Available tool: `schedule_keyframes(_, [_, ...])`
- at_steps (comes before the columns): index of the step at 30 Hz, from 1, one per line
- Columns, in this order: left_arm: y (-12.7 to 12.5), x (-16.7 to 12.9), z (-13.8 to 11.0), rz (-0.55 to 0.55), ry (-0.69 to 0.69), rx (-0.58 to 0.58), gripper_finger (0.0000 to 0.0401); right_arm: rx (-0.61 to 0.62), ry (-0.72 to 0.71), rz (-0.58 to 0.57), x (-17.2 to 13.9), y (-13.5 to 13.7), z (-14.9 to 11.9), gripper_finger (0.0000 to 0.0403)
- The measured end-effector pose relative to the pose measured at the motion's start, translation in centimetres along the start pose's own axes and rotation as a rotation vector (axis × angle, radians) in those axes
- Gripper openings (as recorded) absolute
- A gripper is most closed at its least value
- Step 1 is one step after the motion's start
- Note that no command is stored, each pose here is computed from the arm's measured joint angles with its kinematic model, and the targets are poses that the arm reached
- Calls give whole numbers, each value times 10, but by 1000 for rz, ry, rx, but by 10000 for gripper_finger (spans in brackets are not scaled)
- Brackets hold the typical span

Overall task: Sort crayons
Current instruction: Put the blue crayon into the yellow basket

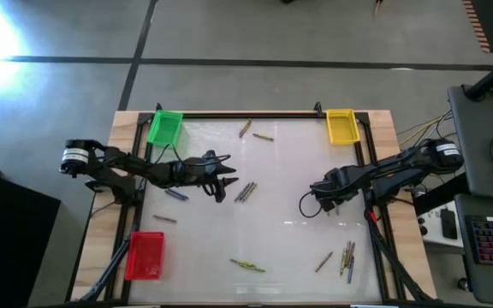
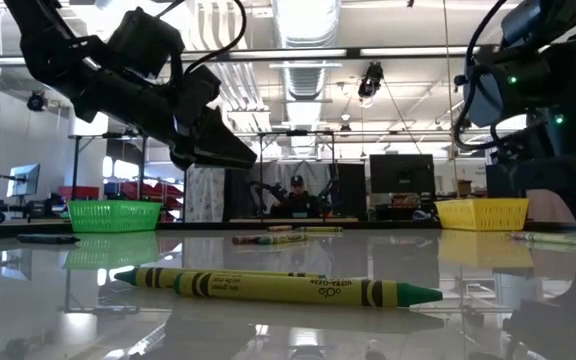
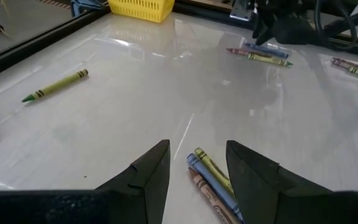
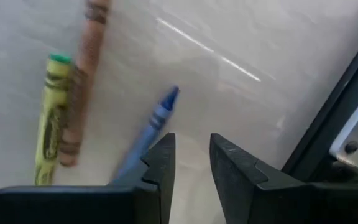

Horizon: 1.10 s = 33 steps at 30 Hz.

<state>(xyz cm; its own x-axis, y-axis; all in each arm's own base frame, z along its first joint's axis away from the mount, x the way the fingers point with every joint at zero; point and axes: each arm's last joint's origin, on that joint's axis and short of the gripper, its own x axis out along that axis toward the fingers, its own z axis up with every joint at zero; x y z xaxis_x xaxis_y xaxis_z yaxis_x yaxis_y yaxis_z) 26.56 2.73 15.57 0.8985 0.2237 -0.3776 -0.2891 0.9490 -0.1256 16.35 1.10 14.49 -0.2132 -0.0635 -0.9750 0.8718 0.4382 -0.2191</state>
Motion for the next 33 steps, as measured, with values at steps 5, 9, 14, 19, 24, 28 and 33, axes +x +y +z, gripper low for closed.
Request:
schedule_keyframes(5, [0,0,0,0,0,0,141,9,-16,54,-8,-2,-1,107])
schedule_keyframes(9, [0,0,-1,1,4,1,141,32,-38,111,-16,-5,-1,118])
schedule_keyframes(14, [0,0,0,0,4,1,141,75,-72,196,-19,0,1,131])
schedule_keyframes(19, [-1,0,-1,-2,4,2,141,75,-113,305,-17,15,7,140])
schedule_keyframes(24, [-1,0,-1,-3,9,3,141,80,-96,249,-8,18,8,139])
schedule_keyframes(28, [-1,0,-1,-2,11,3,141,77,-79,202,0,23,9,134])
schedule_keyframes(33, [-1,0,-2,-2,15,4,141,58,-62,163,7,27,10,121])
